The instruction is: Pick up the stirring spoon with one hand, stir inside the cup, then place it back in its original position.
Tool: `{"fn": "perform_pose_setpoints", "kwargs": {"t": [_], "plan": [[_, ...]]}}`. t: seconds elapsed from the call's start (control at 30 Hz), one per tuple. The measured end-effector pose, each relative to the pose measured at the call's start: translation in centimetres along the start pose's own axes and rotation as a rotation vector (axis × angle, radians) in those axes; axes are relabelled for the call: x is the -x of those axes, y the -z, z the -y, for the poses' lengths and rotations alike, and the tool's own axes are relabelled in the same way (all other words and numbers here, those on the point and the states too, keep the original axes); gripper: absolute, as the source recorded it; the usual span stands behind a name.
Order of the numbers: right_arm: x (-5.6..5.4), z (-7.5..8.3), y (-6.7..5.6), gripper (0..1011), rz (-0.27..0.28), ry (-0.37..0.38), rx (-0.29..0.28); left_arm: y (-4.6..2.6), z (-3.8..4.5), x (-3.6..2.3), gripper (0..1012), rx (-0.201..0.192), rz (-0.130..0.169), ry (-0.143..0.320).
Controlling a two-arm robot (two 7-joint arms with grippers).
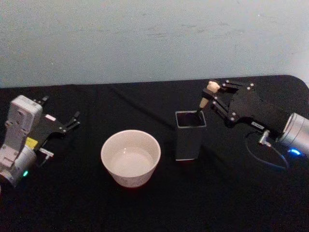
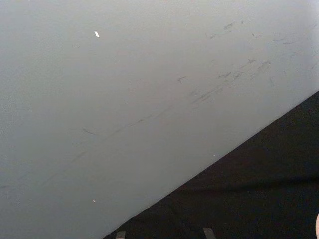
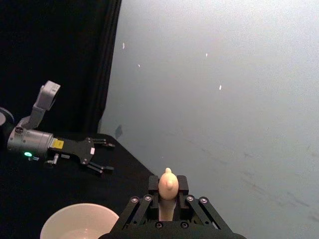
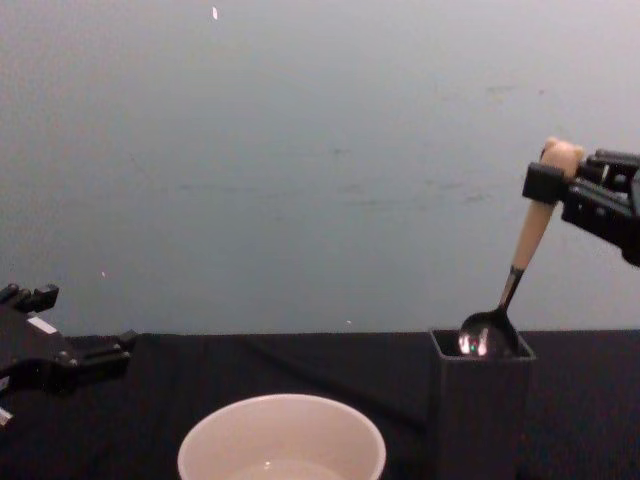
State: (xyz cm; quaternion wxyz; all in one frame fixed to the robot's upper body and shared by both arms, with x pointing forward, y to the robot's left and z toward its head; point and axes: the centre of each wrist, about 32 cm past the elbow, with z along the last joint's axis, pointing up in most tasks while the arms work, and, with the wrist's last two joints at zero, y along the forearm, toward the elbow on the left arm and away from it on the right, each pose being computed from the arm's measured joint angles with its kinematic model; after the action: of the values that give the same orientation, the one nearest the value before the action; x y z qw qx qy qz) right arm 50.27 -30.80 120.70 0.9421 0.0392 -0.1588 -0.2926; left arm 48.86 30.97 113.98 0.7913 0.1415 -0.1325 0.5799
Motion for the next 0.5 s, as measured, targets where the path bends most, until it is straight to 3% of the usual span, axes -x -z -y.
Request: {"fn": "perform_pose_setpoints", "kwargs": {"t": [0.5], "plan": [[0.2,-0.6,2.3,212,-0.064,0.014,0.078,0.00,0.00,0.00,1001,0.000,0.000,0.000]]}}
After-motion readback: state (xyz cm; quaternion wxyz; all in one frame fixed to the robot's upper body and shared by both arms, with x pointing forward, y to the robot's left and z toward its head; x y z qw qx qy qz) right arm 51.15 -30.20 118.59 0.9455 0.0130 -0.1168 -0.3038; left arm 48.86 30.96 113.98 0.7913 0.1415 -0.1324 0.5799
